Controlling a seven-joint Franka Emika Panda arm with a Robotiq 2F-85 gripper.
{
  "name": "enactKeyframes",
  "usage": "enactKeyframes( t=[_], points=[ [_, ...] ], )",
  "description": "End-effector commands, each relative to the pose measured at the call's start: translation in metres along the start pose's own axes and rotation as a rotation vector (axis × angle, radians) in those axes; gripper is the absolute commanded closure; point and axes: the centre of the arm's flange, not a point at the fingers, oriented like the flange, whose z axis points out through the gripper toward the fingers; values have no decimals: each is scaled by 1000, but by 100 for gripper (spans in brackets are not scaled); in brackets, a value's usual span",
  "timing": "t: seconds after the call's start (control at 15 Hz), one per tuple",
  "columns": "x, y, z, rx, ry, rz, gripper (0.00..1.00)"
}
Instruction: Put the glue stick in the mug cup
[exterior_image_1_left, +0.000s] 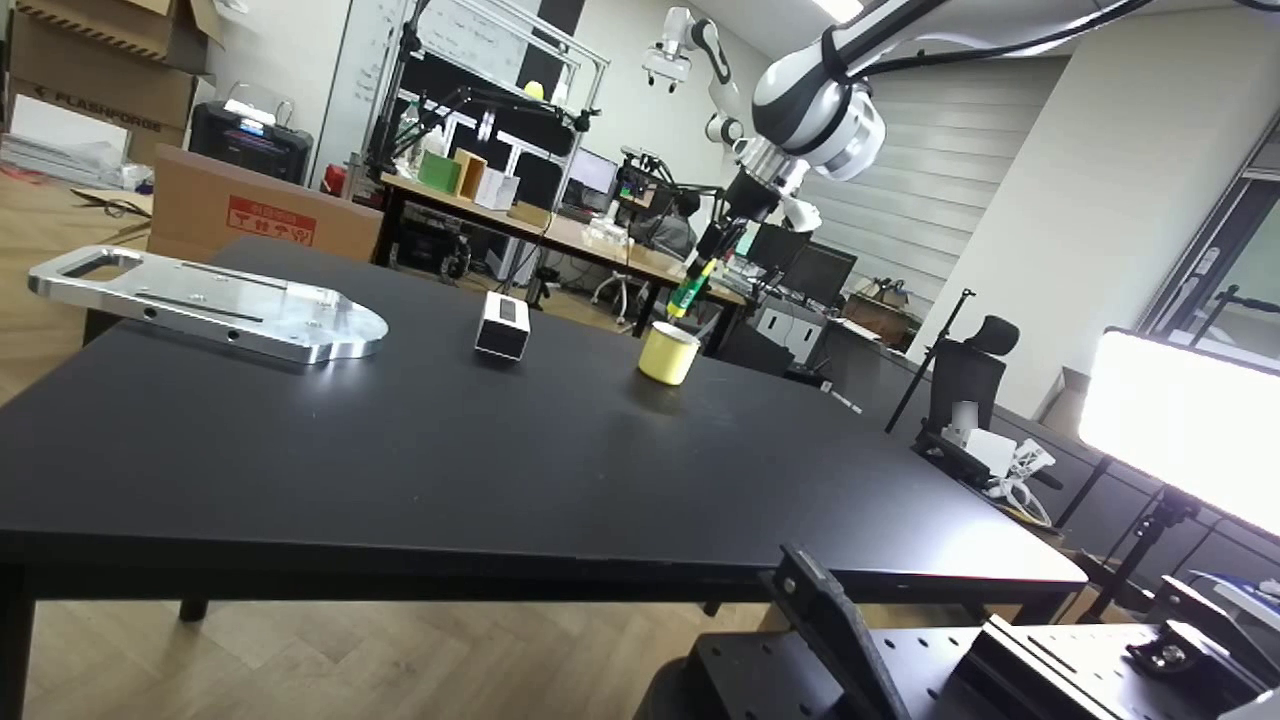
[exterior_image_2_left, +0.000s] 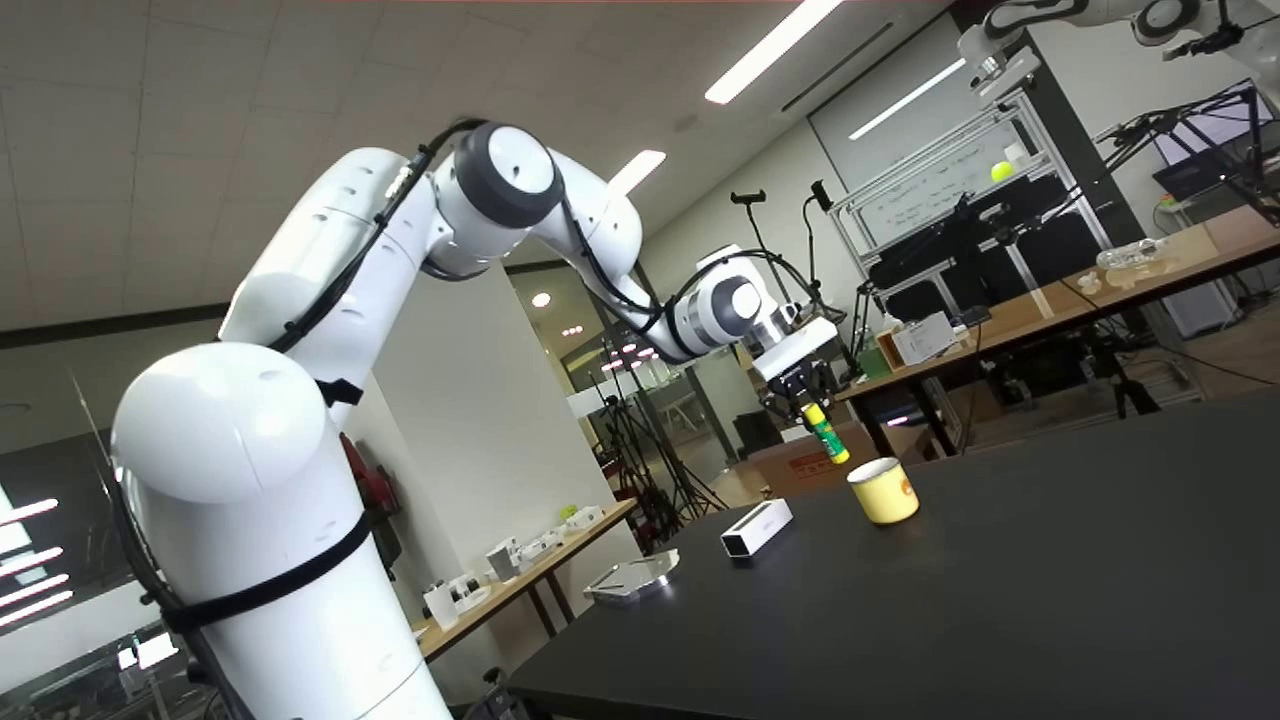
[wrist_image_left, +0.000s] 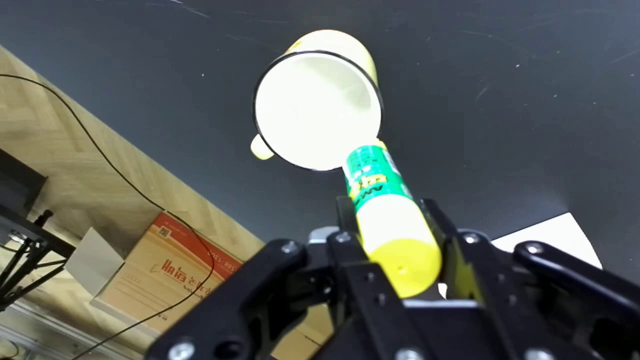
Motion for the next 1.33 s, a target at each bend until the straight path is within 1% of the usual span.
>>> enactKeyframes(
  t=[0.0, 0.4, 0.67, 0.73, 0.8, 0.93, 1.0, 1.2, 1.27],
  points=[
    [15, 33, 29, -14, -22, 32, 91],
    [-10, 58, 75, -8, -69, 63, 91],
    [-15, 62, 88, 3, -80, 69, 91],
    [-14, 62, 87, 8, -75, 72, 41],
    [-13, 63, 84, 14, -67, 72, 39],
    [-8, 62, 68, 3, -48, 70, 28],
    [-6, 60, 56, -4, -32, 65, 19],
    [-4, 55, 26, -12, -9, 62, 2],
    [-5, 49, 20, -5, -23, 65, 0]
  ],
)
